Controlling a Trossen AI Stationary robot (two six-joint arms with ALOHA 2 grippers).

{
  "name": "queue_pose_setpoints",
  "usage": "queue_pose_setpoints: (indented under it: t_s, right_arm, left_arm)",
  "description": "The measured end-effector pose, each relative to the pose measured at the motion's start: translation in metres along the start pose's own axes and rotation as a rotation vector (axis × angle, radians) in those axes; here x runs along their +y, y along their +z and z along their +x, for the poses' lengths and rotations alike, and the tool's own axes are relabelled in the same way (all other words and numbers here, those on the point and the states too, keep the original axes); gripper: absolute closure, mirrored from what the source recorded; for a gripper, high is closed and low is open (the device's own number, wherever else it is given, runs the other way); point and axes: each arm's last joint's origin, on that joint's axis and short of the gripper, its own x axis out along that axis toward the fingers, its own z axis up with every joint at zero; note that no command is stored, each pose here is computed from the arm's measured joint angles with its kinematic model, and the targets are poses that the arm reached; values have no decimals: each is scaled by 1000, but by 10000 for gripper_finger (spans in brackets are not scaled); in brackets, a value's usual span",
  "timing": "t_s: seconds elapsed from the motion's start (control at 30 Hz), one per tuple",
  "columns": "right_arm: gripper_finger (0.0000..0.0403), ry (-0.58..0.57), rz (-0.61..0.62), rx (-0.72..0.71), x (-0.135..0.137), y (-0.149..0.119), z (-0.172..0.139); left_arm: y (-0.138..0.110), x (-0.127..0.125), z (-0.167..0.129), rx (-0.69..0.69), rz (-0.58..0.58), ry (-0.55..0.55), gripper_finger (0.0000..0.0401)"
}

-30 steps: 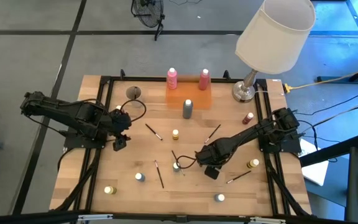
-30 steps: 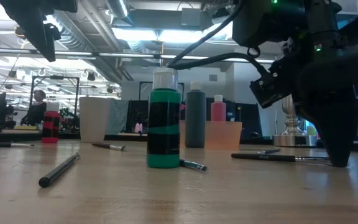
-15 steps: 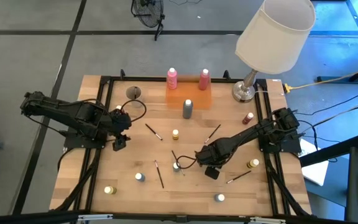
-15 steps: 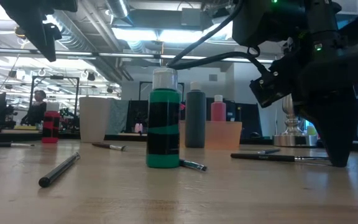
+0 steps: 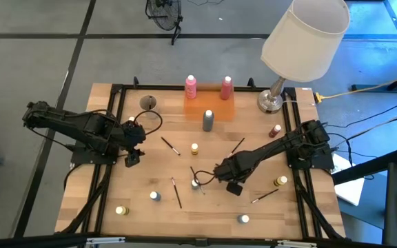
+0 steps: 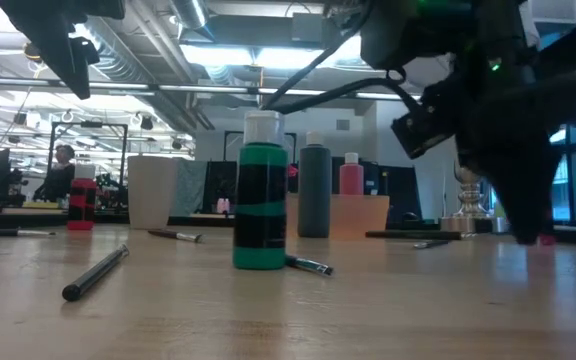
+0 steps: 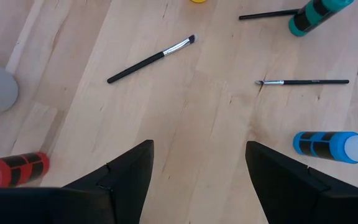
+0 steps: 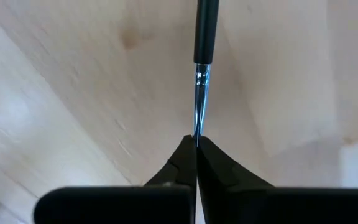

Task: Pick & Place Paint Supplies
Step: Put the silver paint brush into the white cup

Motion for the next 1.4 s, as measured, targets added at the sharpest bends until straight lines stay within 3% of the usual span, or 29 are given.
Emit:
queue_pose_setpoints:
  t_s: [0.2, 0.53, 0.87, 1.2, 1.4]
  right_arm:
    - [403, -22, -11, 36, 2, -3, -14]
    - [403, 56, -75, -69, 19, 9, -62]
    - [403, -73, -86, -154, 11, 8, -117]
    - [403, -24, -124, -224, 12, 10, -147]
    - [403, 92, -133, -242, 8, 15, -172]
  left_arm:
    - [0, 0, 0, 0, 0, 0, 150]
    - [0, 0, 0, -9, 9, 15, 150]
    - [1, 0, 0, -23, -39, 16, 150]
    - [16, -9, -2, -171, -110, -94, 150]
    - [31, -28, -11, -369, 39, -243, 150]
